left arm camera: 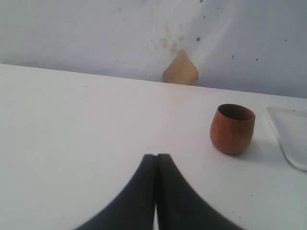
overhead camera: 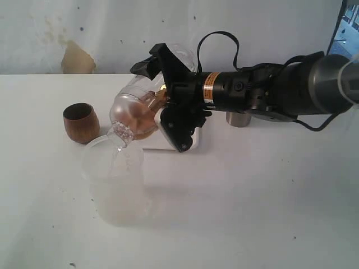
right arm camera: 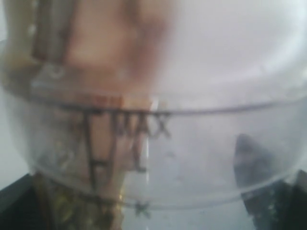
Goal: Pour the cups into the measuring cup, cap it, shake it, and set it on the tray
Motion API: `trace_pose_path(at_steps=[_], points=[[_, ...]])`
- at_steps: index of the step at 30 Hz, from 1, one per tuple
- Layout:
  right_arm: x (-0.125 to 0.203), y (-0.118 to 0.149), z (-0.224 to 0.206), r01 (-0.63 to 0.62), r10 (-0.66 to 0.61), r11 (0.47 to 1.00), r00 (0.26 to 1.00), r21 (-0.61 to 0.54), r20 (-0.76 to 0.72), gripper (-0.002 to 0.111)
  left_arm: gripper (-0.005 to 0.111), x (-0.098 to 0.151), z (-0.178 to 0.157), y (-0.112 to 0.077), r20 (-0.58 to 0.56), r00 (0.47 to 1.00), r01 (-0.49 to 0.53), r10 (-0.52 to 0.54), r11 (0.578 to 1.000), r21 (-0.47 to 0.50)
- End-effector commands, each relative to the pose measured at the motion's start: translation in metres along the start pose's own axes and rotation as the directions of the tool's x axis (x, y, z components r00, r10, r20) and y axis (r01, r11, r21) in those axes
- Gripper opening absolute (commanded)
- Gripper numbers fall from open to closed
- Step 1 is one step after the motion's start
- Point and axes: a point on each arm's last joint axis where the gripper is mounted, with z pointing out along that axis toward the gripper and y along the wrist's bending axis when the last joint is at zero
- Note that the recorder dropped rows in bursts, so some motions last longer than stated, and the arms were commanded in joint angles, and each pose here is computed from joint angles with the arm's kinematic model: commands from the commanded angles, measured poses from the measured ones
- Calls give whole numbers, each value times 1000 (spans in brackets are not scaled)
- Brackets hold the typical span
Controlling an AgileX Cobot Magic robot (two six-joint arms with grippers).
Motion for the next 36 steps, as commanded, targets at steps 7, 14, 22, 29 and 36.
trace_pose_path(at_steps=[7, 14, 22, 29, 36], points=[[0, -14, -4, 33, -33, 997, 999, 64, 10, 0, 0, 1, 0, 0, 8, 1000, 3, -3, 1000, 2], [1, -14, -4, 29, -29, 998, 1000, 64, 3, 0, 0, 1, 0, 0, 8, 1000, 3, -3, 1000, 2], [1, -15, -4, 32, -32, 997, 999, 72, -2, 0, 0, 1, 0, 0, 8, 1000, 3, -3, 1000, 2], [1, -15, -4, 43, -43, 996, 999, 72, -2, 0, 0, 1, 0, 0, 8, 1000, 3, -3, 1000, 2], [1, -15, -4, 68, -68, 995, 998, 72, -4, 0, 0, 1, 0, 0, 8, 1000, 3, -3, 1000, 2]])
